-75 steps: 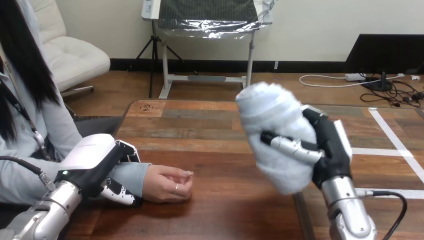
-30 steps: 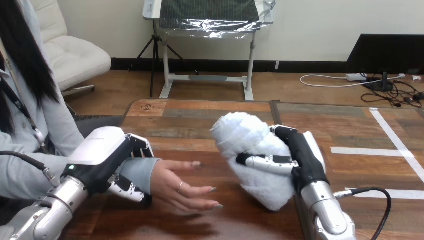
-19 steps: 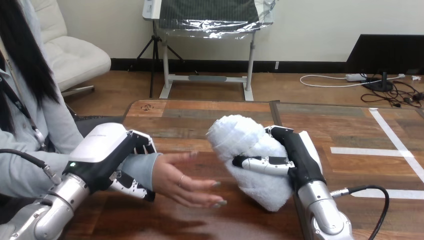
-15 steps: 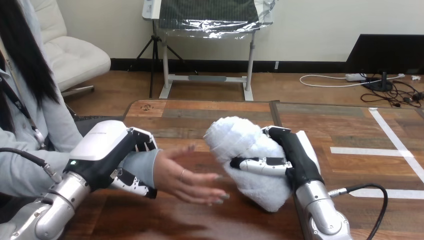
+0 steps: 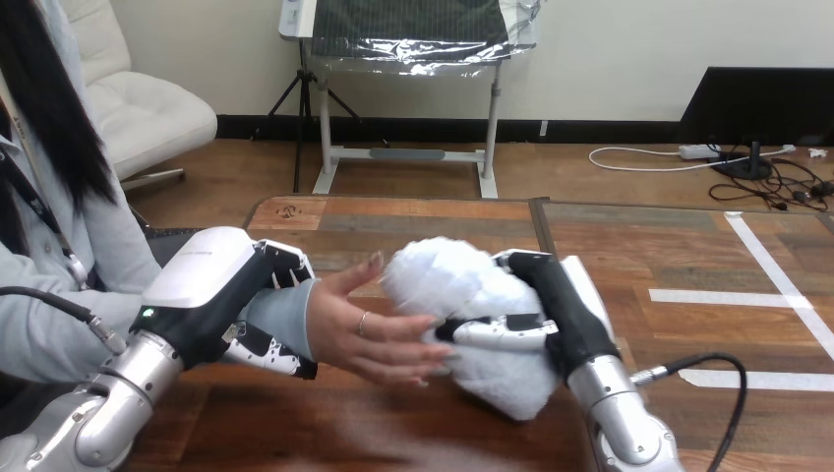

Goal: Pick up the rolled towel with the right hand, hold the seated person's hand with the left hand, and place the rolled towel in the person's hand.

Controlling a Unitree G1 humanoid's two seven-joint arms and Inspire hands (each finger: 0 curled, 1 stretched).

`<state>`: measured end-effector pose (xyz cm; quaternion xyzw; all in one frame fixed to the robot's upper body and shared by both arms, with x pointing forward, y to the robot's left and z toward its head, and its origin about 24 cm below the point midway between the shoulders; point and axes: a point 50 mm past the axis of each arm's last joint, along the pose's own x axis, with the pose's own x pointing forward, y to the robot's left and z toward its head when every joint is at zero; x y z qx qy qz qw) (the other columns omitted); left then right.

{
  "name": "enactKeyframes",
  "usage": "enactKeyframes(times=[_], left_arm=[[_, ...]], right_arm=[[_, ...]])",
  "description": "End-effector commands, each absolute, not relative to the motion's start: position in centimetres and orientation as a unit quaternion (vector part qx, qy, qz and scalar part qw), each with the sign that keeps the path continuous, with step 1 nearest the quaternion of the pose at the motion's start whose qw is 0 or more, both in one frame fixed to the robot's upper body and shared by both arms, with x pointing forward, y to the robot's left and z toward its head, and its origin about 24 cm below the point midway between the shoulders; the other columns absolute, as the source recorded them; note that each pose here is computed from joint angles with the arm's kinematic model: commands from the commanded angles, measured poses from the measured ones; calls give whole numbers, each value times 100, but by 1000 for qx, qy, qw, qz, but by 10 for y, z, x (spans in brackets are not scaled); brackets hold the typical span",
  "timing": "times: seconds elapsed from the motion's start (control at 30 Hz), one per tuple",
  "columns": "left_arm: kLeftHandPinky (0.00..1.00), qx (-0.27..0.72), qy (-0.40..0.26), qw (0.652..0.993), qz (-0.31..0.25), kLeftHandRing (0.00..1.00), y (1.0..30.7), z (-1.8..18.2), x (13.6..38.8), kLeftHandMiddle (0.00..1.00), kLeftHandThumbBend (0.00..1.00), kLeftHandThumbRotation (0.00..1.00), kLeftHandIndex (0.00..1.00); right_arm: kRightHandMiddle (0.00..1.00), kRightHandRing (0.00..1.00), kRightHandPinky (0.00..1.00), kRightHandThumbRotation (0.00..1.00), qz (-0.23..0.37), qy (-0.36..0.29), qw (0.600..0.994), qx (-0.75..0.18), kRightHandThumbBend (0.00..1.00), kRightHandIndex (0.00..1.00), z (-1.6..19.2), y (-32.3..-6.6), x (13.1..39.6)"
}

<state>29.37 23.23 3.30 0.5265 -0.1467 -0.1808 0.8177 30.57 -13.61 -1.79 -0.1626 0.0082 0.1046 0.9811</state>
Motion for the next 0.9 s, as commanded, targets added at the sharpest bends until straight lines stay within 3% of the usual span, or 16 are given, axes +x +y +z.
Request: enactKeyframes(times=[0.0, 0.87], left_arm=[[31, 504, -206, 821, -170, 35, 216, 55, 306, 41, 100, 6, 43], [31, 499, -209, 823, -172, 35, 211, 53, 307, 41, 100, 8, 43]], right_arm=[[43, 34, 29, 0, 126, -39, 980, -151, 83, 46, -5, -118, 309], [40, 32, 27, 0, 162, -101, 976, -106, 83, 45, 9, -104, 288]])
